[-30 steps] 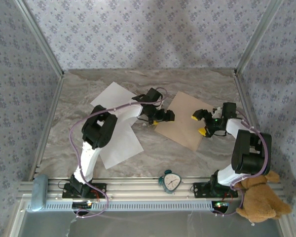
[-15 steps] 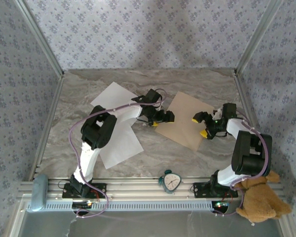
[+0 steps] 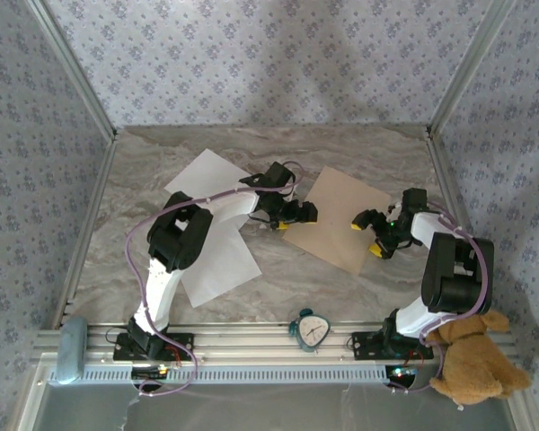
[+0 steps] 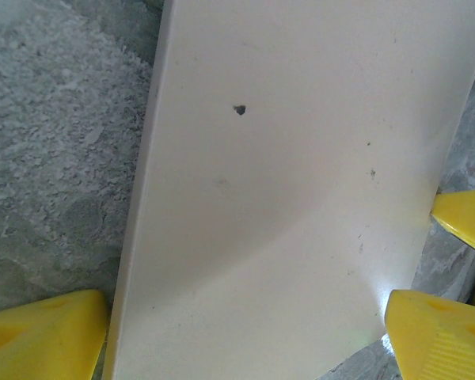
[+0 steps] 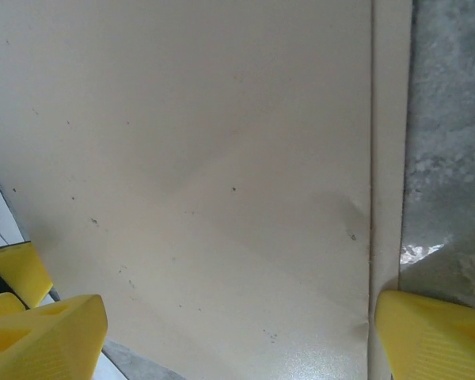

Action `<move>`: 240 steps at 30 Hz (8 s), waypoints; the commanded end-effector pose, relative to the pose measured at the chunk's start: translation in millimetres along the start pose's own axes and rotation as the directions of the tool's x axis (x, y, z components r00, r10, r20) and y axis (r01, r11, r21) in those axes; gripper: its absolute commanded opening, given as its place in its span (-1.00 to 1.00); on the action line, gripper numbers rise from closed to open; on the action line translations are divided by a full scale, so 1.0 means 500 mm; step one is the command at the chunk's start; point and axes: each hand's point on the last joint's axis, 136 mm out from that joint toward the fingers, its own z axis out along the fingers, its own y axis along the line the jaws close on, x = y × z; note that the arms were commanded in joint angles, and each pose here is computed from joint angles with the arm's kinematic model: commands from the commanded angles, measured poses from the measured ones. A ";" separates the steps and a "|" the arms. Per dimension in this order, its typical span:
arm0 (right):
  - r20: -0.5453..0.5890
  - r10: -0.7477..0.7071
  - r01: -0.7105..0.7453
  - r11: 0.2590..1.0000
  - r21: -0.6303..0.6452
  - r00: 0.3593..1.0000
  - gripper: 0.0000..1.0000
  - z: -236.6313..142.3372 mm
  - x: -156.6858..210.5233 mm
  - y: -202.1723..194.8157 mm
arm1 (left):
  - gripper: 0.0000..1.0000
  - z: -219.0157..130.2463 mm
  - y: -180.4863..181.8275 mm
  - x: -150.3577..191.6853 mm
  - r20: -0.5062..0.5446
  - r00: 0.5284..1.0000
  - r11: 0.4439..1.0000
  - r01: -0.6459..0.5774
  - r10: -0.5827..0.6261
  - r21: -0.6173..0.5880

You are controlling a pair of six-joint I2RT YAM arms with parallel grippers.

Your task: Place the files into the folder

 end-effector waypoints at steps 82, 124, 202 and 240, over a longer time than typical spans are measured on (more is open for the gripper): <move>0.196 -0.265 0.328 0.692 -0.643 0.944 0.95 -0.273 0.105 0.440 | 0.95 -0.297 -0.202 0.055 0.346 0.929 0.971 -0.194 0.135 0.141; 0.093 -0.299 0.250 0.547 -0.799 0.950 0.99 -0.095 0.232 0.583 | 0.56 -0.394 -0.050 0.048 0.355 0.929 0.987 0.053 -0.104 0.151; 0.151 -0.341 0.358 0.702 -0.616 0.928 1.00 -0.109 0.207 0.459 | 0.55 -0.369 0.221 0.057 0.454 0.882 0.959 0.227 -0.127 -0.172; -0.017 -0.660 0.577 0.669 -0.467 0.751 0.84 0.218 0.358 0.589 | 0.68 -0.351 0.376 0.385 0.226 0.904 0.856 0.420 -0.364 -0.301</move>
